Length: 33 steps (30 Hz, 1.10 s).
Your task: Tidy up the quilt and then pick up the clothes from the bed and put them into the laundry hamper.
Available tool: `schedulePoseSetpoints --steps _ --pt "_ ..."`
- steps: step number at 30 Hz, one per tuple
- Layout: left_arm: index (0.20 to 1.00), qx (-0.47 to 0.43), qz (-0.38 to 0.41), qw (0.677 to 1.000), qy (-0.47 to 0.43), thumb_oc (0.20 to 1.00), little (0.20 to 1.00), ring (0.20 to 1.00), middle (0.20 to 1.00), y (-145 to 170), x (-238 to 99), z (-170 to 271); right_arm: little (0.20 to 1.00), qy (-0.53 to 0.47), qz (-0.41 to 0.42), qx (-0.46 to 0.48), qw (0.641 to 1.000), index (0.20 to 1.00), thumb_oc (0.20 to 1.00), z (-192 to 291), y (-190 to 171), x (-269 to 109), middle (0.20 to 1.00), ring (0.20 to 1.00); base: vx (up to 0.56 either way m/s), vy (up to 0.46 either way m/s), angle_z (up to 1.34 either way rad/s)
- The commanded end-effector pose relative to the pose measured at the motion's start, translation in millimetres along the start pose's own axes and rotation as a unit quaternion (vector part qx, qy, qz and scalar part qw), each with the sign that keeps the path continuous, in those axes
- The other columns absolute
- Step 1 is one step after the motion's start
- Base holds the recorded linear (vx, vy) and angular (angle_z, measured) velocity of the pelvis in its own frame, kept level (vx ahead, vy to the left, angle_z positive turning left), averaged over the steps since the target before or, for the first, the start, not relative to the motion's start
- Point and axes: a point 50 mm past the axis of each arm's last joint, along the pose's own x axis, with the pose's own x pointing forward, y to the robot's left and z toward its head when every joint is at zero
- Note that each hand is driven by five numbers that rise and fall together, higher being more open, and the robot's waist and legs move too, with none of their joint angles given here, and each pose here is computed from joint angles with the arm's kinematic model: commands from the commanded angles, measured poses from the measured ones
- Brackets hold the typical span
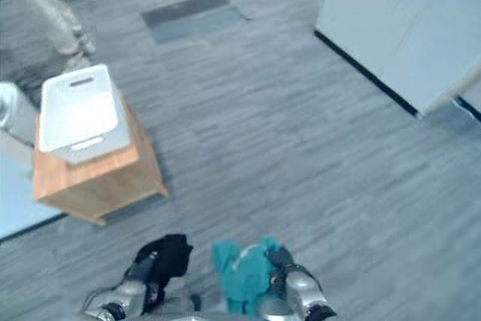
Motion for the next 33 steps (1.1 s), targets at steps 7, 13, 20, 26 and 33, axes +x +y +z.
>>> schedulePoseSetpoints --steps 7,13,20,26,33 --pt "0.2 -0.02 -0.038 0.994 -0.1 0.2 0.2 0.2 0.2 -10 2 52 0.2 -0.102 0.018 -0.035 0.994 0.2 0.2 53 5 8 0.2 0.2 0.6 -0.15 0.42" --pt "0.2 -0.003 -0.02 0.998 -0.053 0.2 0.2 0.2 0.2 1 3 29 0.2 -0.035 0.012 -0.011 0.999 0.2 0.2 13 6 4 0.2 0.2 0.6 0.059 0.48" --pt "0.2 0.035 -0.007 0.997 -0.068 0.2 0.2 0.2 0.2 8 3 34 0.2 -0.006 0.002 0.011 1.0 0.2 0.2 -8 4 -2 0.2 0.2 0.51 -0.152 1.72" --pt "0.2 0.014 0.028 0.996 -0.078 0.2 0.2 0.2 0.2 21 4 38 0.2 0.02 -0.01 0.019 1.0 0.2 0.2 -21 3 -6 0.2 0.2 0.48 -0.303 1.61" --pt "0.2 0.011 0.018 0.994 -0.103 0.2 0.2 0.2 0.2 19 2 43 0.2 0.019 -0.02 -0.002 1.0 0.2 0.2 -16 2 -2 0.2 0.2 0.36 -0.267 0.85"
